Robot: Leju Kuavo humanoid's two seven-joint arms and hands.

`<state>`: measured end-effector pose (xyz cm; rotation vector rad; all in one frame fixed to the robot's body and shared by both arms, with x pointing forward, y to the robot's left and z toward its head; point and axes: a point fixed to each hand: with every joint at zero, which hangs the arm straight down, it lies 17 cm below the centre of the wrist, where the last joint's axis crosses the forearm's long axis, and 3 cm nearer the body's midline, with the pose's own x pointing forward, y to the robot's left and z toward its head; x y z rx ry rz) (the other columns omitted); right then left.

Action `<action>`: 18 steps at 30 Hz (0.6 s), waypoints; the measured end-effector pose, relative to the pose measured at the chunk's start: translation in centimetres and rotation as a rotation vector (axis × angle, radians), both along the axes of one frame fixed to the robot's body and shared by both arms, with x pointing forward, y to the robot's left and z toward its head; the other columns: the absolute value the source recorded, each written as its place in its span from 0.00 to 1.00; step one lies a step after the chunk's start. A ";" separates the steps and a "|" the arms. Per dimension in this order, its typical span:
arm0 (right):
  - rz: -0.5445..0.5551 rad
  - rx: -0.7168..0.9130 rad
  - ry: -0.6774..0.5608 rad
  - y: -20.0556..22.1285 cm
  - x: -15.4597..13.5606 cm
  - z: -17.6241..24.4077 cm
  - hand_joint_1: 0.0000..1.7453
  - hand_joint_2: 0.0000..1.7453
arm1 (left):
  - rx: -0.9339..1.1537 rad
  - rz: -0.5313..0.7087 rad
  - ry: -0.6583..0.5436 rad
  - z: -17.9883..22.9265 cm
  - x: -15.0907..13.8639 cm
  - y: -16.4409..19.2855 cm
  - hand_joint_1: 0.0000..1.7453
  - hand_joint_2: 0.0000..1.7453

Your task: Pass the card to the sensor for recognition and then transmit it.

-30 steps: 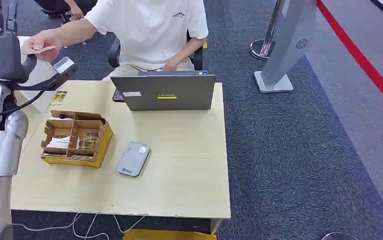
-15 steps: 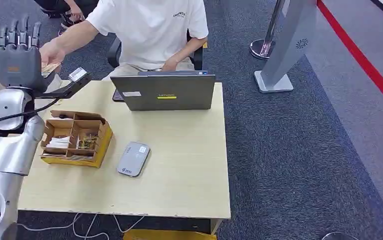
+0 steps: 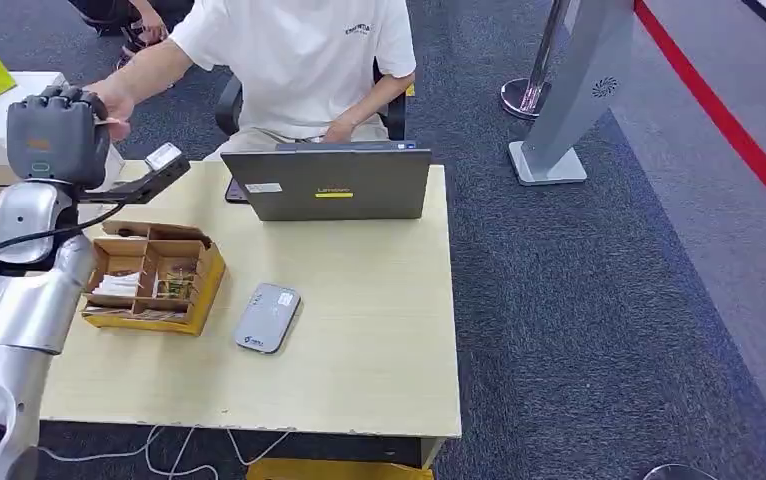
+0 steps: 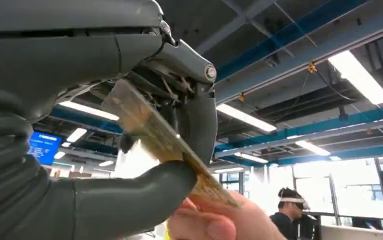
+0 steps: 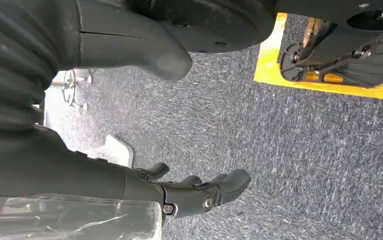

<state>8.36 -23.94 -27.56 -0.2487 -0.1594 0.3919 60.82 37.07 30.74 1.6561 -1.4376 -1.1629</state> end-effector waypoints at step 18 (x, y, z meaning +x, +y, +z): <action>-0.032 -0.008 0.010 -0.3 -0.3 0.0 0.00 1.00 | -0.093 -0.150 -0.018 -4.3 -3.3 -8.4 1.00 1.00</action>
